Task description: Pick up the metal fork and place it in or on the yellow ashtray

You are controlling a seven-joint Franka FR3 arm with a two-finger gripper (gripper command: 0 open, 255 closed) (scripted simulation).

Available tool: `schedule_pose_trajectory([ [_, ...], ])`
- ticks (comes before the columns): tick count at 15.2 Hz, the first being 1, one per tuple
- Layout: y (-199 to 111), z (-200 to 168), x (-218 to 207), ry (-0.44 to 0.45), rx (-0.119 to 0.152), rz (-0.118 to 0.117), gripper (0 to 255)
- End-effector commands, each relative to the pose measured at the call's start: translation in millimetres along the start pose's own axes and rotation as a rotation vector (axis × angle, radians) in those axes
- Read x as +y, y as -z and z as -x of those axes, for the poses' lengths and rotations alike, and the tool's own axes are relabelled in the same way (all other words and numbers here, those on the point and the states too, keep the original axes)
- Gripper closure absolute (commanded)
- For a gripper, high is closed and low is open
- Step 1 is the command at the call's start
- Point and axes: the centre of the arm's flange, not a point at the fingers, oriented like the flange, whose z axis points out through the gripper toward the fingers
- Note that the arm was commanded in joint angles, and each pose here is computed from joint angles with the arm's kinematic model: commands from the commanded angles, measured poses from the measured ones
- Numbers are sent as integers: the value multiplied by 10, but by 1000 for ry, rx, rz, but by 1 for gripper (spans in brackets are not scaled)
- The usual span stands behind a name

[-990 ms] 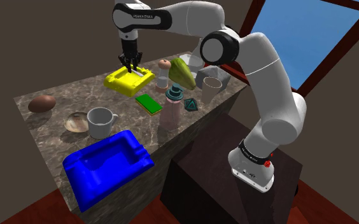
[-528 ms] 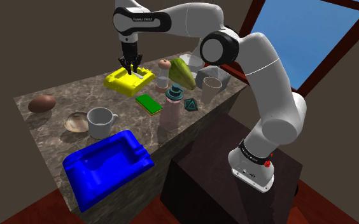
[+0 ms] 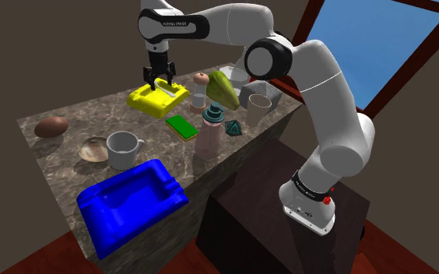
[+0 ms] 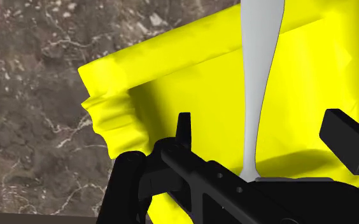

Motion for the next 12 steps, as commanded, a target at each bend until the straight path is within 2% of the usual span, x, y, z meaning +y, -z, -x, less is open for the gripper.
schedule_pose_trajectory([
  [1, 132, 0, 0, 0, 0, 0, 0],
  [4, 500, 1, 0, 0, 0, 0, 0],
  [12, 500, 0, 0, 0, 0, 0, 0],
])
